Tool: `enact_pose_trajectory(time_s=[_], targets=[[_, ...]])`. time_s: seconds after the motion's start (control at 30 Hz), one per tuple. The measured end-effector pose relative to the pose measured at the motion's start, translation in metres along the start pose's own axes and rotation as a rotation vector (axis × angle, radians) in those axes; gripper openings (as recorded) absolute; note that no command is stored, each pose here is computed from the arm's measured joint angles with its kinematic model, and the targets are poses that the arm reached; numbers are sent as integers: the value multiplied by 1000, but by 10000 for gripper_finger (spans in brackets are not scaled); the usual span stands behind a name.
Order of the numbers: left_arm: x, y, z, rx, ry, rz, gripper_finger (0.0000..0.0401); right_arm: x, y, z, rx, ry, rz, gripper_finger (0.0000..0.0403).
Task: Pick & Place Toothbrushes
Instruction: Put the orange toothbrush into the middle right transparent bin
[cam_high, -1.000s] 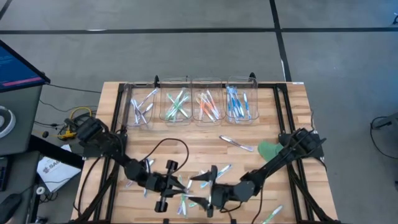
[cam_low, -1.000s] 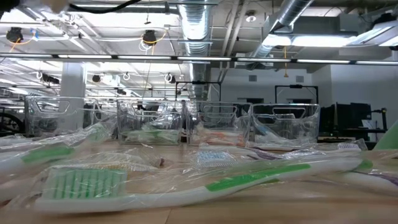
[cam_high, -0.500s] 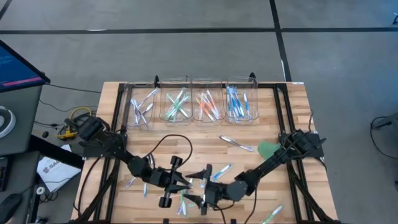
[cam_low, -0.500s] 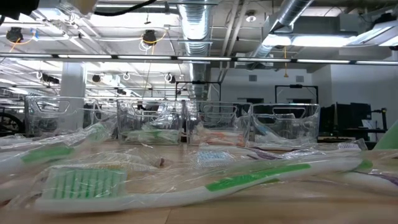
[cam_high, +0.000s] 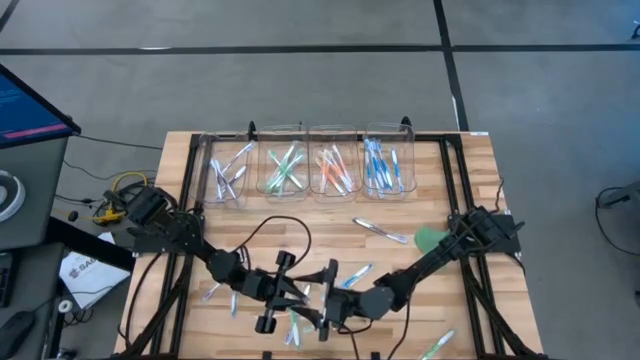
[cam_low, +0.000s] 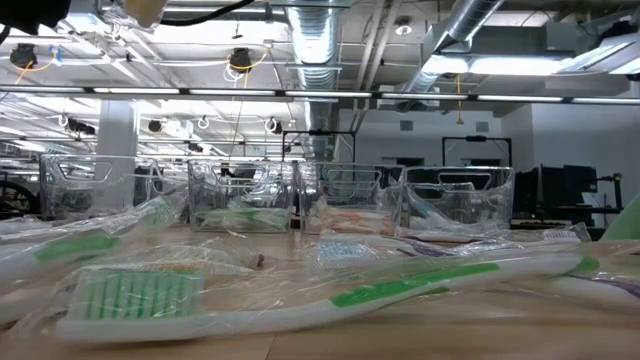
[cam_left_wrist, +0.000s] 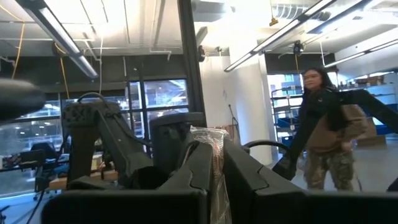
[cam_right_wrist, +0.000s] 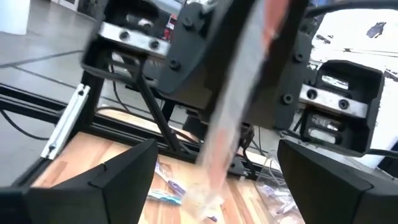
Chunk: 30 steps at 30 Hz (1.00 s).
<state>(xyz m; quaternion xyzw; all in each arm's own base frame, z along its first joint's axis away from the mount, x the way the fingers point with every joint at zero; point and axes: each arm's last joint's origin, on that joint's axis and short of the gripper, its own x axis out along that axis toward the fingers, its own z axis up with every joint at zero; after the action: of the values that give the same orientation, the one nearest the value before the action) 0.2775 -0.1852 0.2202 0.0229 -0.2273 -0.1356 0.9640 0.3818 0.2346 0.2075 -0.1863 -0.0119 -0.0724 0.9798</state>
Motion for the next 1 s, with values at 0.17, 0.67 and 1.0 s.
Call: enact_pose_trajectory(time_s=[0.17,0.67,1.0], targets=[[1,4,-1,1,4,10,12,9,-6,-2,-1,-5,38,292],[1,4,-4,-20,32,3,42,10,-6,-8,-88,50,68,17],[1,2,-3,-65,24,5,100,-3,3,-8,-172,158,26,15]])
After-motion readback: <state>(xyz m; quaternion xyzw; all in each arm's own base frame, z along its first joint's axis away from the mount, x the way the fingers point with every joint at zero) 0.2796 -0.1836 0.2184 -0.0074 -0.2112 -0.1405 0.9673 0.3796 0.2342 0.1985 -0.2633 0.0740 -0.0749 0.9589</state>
